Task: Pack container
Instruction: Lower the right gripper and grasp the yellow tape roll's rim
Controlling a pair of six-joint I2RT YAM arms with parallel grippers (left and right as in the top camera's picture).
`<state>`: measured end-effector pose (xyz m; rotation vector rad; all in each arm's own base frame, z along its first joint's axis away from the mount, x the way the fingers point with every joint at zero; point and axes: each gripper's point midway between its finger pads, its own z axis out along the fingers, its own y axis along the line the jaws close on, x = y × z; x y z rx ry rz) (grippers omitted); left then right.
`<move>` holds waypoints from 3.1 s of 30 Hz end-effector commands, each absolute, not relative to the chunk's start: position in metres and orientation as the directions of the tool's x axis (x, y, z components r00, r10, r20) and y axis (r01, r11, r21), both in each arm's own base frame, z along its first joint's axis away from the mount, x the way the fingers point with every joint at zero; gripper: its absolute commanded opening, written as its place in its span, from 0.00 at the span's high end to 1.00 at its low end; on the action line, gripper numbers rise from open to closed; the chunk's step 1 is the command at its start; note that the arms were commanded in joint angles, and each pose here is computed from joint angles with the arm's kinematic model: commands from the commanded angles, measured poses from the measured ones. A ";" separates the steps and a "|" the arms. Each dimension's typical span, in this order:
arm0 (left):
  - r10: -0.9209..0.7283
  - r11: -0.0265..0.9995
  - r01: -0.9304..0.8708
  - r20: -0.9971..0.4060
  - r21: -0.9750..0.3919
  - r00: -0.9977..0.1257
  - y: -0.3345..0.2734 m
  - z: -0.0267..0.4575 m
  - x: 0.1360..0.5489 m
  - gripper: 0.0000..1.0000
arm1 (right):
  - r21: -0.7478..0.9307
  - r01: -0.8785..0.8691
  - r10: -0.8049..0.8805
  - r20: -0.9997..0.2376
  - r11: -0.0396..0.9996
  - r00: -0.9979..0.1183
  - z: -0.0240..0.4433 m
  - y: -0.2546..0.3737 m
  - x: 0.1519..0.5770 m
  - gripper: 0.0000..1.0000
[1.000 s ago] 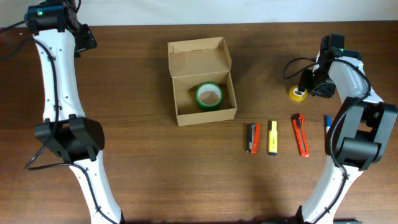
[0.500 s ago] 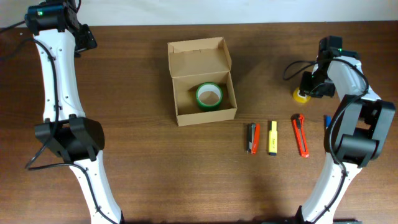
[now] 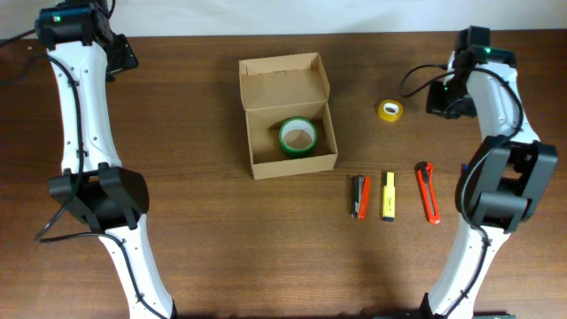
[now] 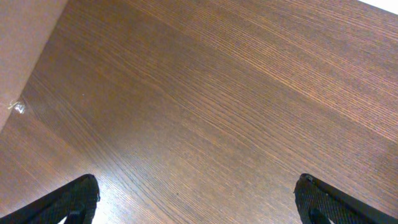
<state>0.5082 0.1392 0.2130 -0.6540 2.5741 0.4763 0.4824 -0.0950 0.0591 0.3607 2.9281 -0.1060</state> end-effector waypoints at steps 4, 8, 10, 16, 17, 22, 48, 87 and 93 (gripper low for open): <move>-0.352 0.832 -0.512 -0.509 0.214 -0.786 0.140 0.227 0.504 0.00 | 0.020 0.162 0.162 -0.235 0.987 -0.958 0.066 -0.053 0.500 0.96; -0.352 0.832 -0.512 -0.509 0.214 -0.786 0.140 0.227 0.504 0.00 | 0.024 0.133 0.135 -0.258 0.991 -0.957 0.067 -0.038 0.507 0.96; -0.352 0.832 -0.512 -0.509 0.214 -0.785 0.140 0.227 0.504 0.00 | 0.024 0.134 0.135 -0.264 0.991 -0.955 0.068 -0.038 0.508 0.97; -0.352 0.832 -0.512 -0.509 0.214 -0.786 0.140 0.227 0.504 0.01 | 0.034 0.153 0.156 -0.224 0.988 -0.962 0.057 -0.035 0.502 0.61; -0.352 0.832 -0.512 -0.509 0.214 -0.786 0.140 0.227 0.504 0.00 | 0.033 0.147 0.151 -0.213 0.989 -0.965 0.052 -0.032 0.501 0.56; -0.352 0.832 -0.512 -0.509 0.214 -0.786 0.140 0.227 0.504 0.00 | 0.045 0.168 0.173 -0.215 0.985 -0.961 0.036 -0.017 0.509 0.44; -0.352 0.832 -0.512 -0.509 0.214 -0.786 0.140 0.227 0.504 0.00 | 0.052 0.192 0.199 -0.230 0.980 -0.953 0.030 -0.031 0.521 0.40; -0.352 0.832 -0.512 -0.509 0.214 -0.786 0.140 0.227 0.504 0.00 | -0.017 0.187 0.181 -0.170 0.982 -0.969 0.000 -0.041 0.512 0.96; -0.352 0.832 -0.512 -0.509 0.214 -0.786 0.140 0.227 0.504 0.00 | -0.016 0.178 0.173 -0.160 0.984 -0.972 0.001 -0.040 0.509 0.96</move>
